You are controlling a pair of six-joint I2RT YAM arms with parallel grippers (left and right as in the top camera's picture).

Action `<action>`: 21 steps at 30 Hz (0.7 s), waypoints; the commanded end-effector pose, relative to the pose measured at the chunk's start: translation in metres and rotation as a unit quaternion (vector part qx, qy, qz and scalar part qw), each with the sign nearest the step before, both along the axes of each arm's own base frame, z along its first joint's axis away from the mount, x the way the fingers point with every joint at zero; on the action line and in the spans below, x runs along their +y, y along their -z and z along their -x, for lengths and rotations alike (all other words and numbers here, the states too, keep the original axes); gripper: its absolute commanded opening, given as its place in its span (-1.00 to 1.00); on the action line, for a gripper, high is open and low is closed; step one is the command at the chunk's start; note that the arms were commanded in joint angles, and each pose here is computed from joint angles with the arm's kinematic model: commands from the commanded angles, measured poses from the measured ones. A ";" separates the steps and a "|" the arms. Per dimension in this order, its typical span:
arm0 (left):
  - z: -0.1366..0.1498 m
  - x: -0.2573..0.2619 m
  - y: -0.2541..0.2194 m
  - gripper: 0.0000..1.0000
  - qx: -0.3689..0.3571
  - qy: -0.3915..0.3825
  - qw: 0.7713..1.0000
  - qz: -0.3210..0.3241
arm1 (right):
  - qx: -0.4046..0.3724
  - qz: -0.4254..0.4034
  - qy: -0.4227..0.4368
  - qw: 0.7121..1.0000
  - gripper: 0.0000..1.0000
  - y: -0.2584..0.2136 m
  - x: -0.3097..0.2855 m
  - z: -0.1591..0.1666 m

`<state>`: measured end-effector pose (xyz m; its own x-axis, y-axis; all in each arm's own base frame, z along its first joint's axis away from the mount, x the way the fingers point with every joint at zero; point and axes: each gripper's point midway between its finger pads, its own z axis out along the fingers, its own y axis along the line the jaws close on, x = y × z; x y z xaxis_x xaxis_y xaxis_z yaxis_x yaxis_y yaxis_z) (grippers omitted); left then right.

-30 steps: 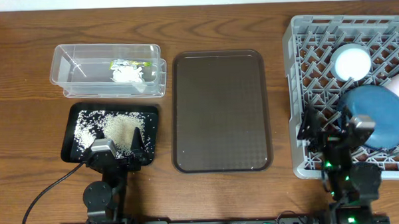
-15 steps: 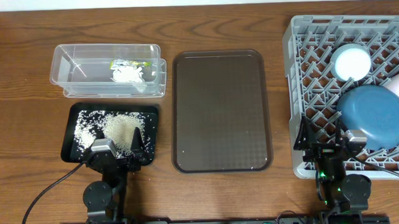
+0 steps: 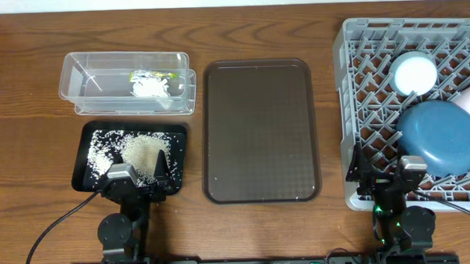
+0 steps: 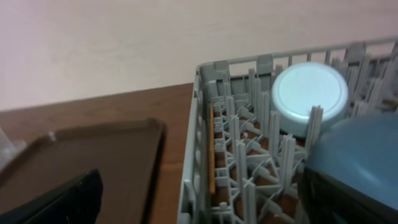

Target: Sort waste into correct bins and load items into the dishwasher rack

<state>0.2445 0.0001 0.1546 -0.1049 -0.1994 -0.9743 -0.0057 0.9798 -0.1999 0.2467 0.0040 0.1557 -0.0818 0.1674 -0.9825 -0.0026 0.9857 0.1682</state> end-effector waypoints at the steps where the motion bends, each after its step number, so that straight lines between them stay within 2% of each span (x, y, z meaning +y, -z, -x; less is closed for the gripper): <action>1: 0.000 -0.001 0.015 0.97 0.020 0.005 1.000 -0.001 | -0.002 0.058 0.003 0.998 0.98 0.000 -0.003 0.001; 21: 0.000 -0.001 0.015 0.96 0.020 0.005 1.000 -0.001 | 0.007 0.040 -0.002 0.999 0.98 0.004 -0.001 0.000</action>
<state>0.2445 0.0001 0.1547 -0.1046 -0.1994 -0.9743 -0.0053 0.9798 -0.2000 0.2468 0.0046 0.1549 -0.0852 0.0997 -0.9914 -0.0113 0.9948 0.1011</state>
